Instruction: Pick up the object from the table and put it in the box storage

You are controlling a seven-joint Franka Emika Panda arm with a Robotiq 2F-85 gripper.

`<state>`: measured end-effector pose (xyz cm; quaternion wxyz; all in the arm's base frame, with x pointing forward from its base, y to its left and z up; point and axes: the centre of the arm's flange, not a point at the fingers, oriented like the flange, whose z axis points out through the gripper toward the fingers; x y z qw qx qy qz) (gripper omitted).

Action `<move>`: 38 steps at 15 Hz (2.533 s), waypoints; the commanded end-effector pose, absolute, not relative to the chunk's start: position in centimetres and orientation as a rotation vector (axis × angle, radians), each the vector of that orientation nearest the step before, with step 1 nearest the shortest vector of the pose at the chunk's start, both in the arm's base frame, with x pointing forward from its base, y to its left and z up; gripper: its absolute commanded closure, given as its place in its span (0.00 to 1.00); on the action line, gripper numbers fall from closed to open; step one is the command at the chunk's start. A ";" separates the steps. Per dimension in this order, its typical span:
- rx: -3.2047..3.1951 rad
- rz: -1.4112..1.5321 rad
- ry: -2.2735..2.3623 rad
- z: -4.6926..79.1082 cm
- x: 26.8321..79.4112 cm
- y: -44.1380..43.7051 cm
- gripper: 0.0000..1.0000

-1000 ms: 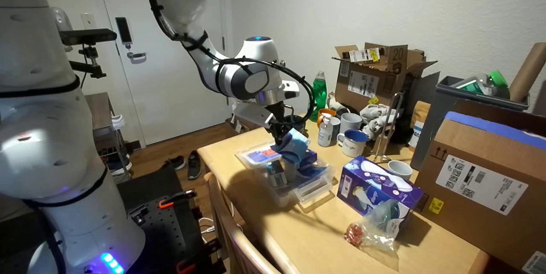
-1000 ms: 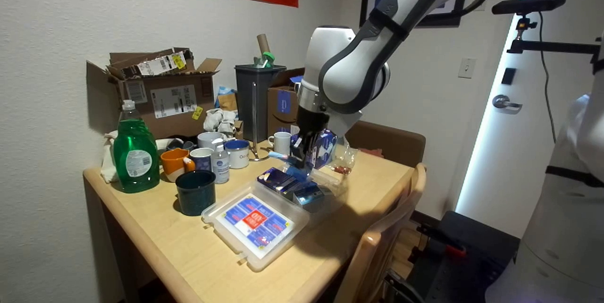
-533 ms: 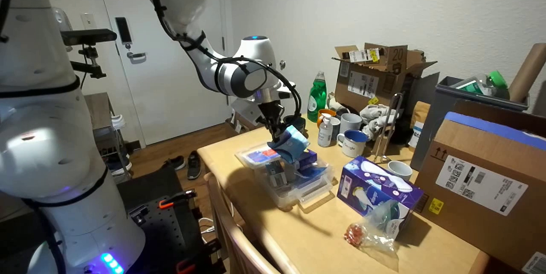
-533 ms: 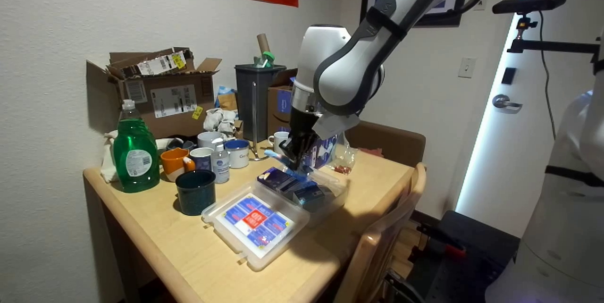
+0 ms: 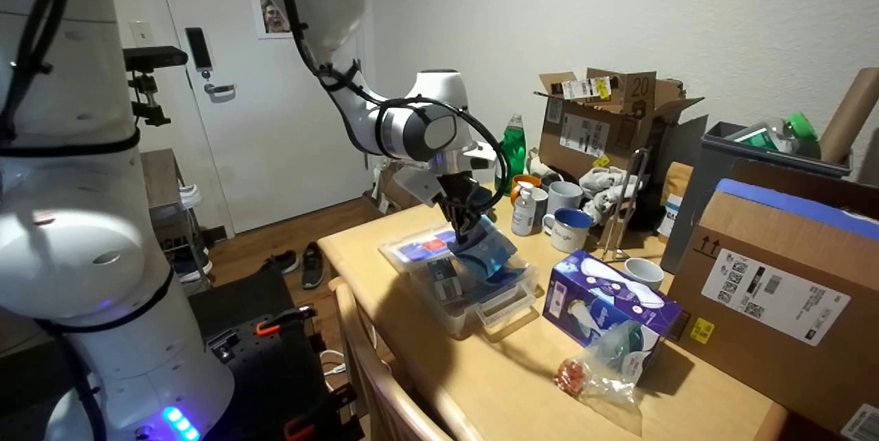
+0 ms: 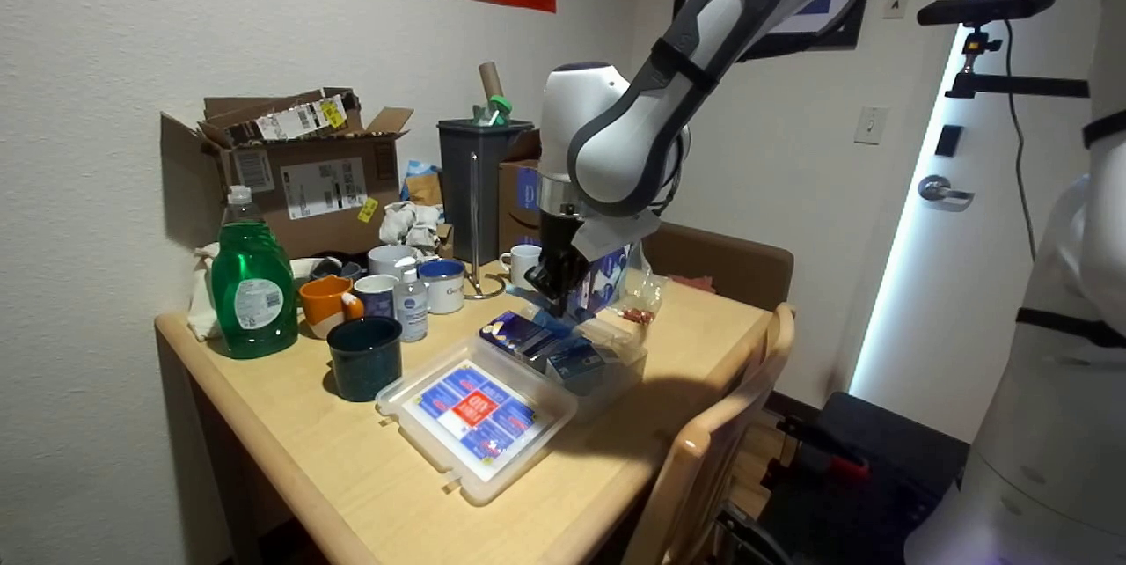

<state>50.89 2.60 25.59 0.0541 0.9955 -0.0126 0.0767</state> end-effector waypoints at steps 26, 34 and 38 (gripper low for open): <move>2.976 0.203 0.273 28.1 49.2 5.0 0.00; 2.858 0.080 0.468 30.4 45.2 8.1 0.00; 2.865 0.067 0.436 30.7 43.3 8.7 0.00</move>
